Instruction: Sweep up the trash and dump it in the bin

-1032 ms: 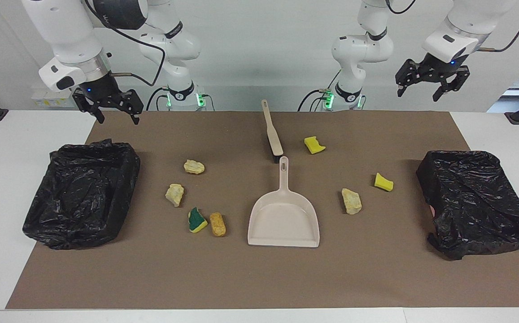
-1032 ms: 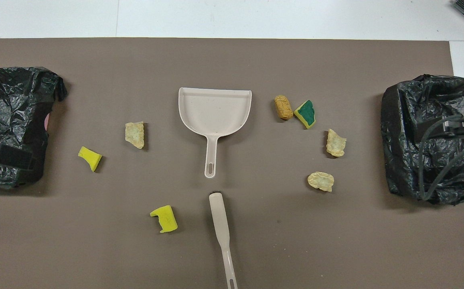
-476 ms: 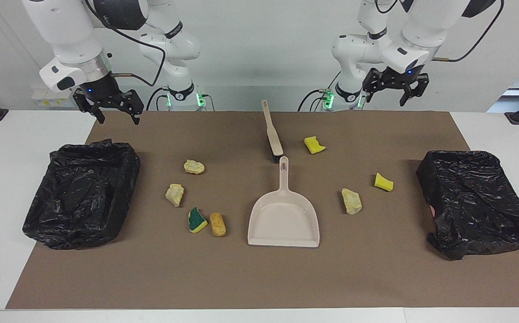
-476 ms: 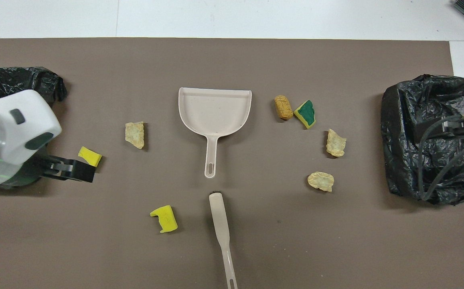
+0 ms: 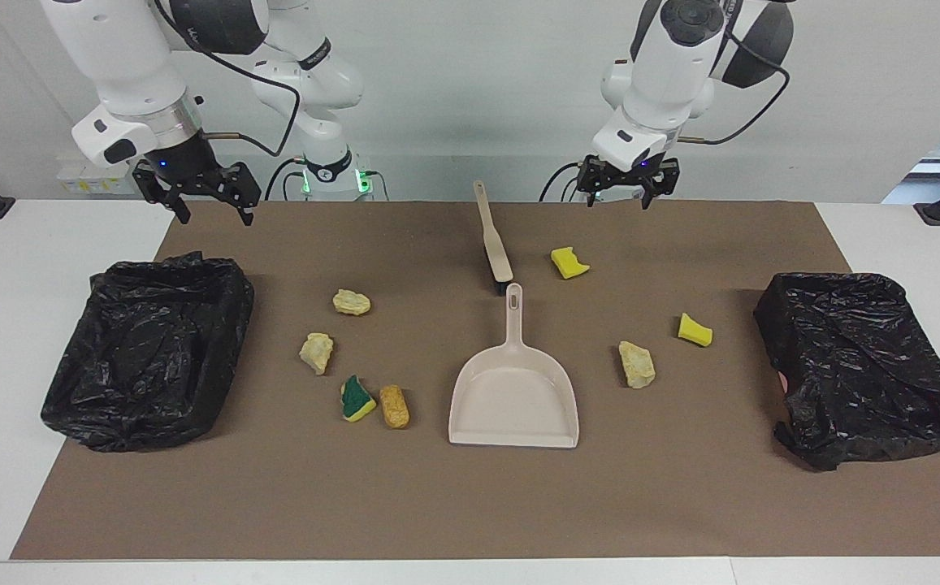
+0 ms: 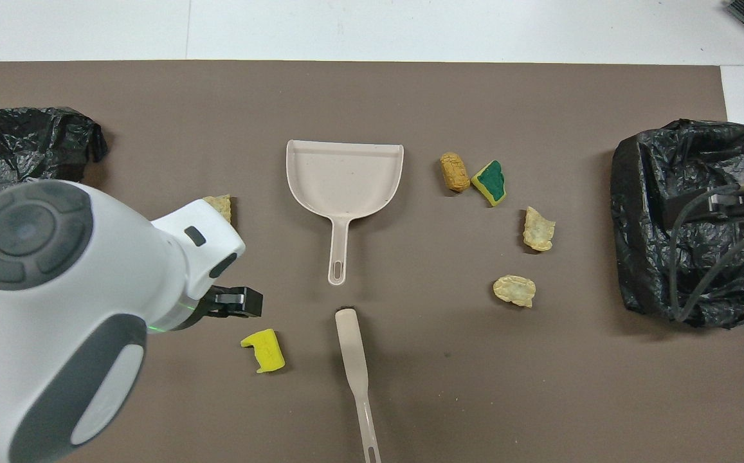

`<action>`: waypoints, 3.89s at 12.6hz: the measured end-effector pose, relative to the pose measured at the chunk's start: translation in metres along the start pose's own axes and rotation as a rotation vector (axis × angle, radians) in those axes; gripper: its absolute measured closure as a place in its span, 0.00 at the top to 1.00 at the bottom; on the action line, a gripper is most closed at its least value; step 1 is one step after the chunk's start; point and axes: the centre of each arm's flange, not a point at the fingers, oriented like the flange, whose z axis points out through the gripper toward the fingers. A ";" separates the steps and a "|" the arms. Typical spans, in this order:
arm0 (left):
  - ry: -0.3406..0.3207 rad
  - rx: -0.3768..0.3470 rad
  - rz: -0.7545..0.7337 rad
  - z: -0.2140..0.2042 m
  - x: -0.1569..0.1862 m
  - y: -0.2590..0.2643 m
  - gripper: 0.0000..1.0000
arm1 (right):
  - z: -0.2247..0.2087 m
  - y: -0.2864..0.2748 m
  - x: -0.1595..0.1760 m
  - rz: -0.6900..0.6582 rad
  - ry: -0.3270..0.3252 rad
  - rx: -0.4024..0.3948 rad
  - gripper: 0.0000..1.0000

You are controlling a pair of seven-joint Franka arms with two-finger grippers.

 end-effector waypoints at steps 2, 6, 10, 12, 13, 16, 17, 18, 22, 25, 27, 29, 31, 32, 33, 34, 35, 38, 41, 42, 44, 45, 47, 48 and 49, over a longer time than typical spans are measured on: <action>0.012 0.000 -0.037 0.023 -0.019 0.032 1.00 | 0.000 -0.003 0.000 -0.005 0.000 0.000 1.00; 0.023 -0.039 -0.078 0.067 -0.058 0.087 1.00 | 0.000 -0.014 0.000 -0.026 -0.001 -0.001 1.00; 0.019 -0.058 -0.097 0.092 -0.086 0.112 1.00 | 0.022 -0.061 0.009 -0.104 -0.039 -0.002 1.00; 0.031 -0.060 -0.097 0.127 -0.106 0.137 1.00 | 0.044 -0.099 0.017 -0.120 -0.064 -0.004 1.00; 0.035 -0.061 -0.103 0.146 -0.116 0.149 1.00 | 0.055 -0.119 0.023 -0.111 -0.064 -0.004 1.00; 0.023 -0.039 -0.109 0.186 -0.132 0.165 1.00 | 0.093 -0.181 0.035 -0.079 -0.058 -0.002 1.00; 0.021 -0.037 -0.109 0.192 -0.131 0.167 1.00 | 0.105 -0.201 0.037 -0.064 -0.056 0.000 1.00; 0.021 -0.036 -0.109 0.196 -0.132 0.170 1.00 | 0.115 -0.220 0.038 -0.041 -0.046 0.003 1.00; 0.009 -0.048 -0.103 0.210 -0.149 0.179 1.00 | 0.144 -0.280 0.038 0.043 -0.001 0.029 1.00; -0.003 -0.073 -0.093 0.215 -0.162 0.189 0.97 | 0.163 -0.308 0.050 0.110 -0.006 0.078 1.00; -0.010 -0.075 -0.096 0.216 -0.164 0.189 0.94 | 0.169 -0.321 0.056 0.163 -0.017 0.133 1.00; -0.024 -0.078 -0.108 0.219 -0.165 0.187 0.80 | 0.172 -0.347 0.048 0.207 -0.034 0.191 1.00; -0.031 -0.078 -0.114 0.221 -0.165 0.186 0.69 | 0.176 -0.377 0.035 0.227 -0.032 0.212 1.00; -0.033 -0.077 -0.113 0.222 -0.165 0.186 0.59 | 0.181 -0.390 0.028 0.219 -0.038 0.208 1.00; -0.033 -0.076 -0.114 0.222 -0.165 0.185 0.59 | 0.188 -0.401 0.021 0.205 -0.047 0.200 1.00; -0.035 -0.075 -0.117 0.222 -0.164 0.184 0.47 | 0.196 -0.407 0.018 0.191 -0.051 0.185 1.00; -0.040 -0.070 -0.117 0.223 -0.164 0.183 0.34 | 0.207 -0.413 0.015 0.174 -0.052 0.162 1.00; -0.057 -0.053 -0.113 0.221 -0.164 0.179 0.26 | 0.234 -0.428 0.007 0.130 -0.052 0.107 1.00; -0.097 -0.018 -0.120 0.211 -0.160 0.169 0.26 | 0.234 -0.428 0.008 0.127 -0.047 0.101 1.00; -0.111 0.012 -0.116 0.207 -0.158 0.163 0.26 | 0.234 -0.428 0.008 0.127 -0.046 0.100 1.00; -0.132 0.103 -0.114 0.191 -0.156 0.139 0.26 | 0.234 -0.428 0.008 0.126 -0.045 0.099 1.00; -0.143 0.133 -0.123 0.181 -0.155 0.125 0.26 | 0.235 -0.428 0.008 0.126 -0.045 0.099 1.00; -0.143 0.183 -0.150 0.164 -0.150 0.097 0.26 | 0.235 -0.428 0.008 0.125 -0.045 0.098 1.00; -0.139 0.199 -0.181 0.155 -0.142 0.078 0.26 | 0.236 -0.429 0.007 0.124 -0.046 0.097 1.00; -0.128 0.208 -0.207 0.148 -0.131 0.059 0.26 | 0.238 -0.429 0.006 0.123 -0.045 0.097 1.00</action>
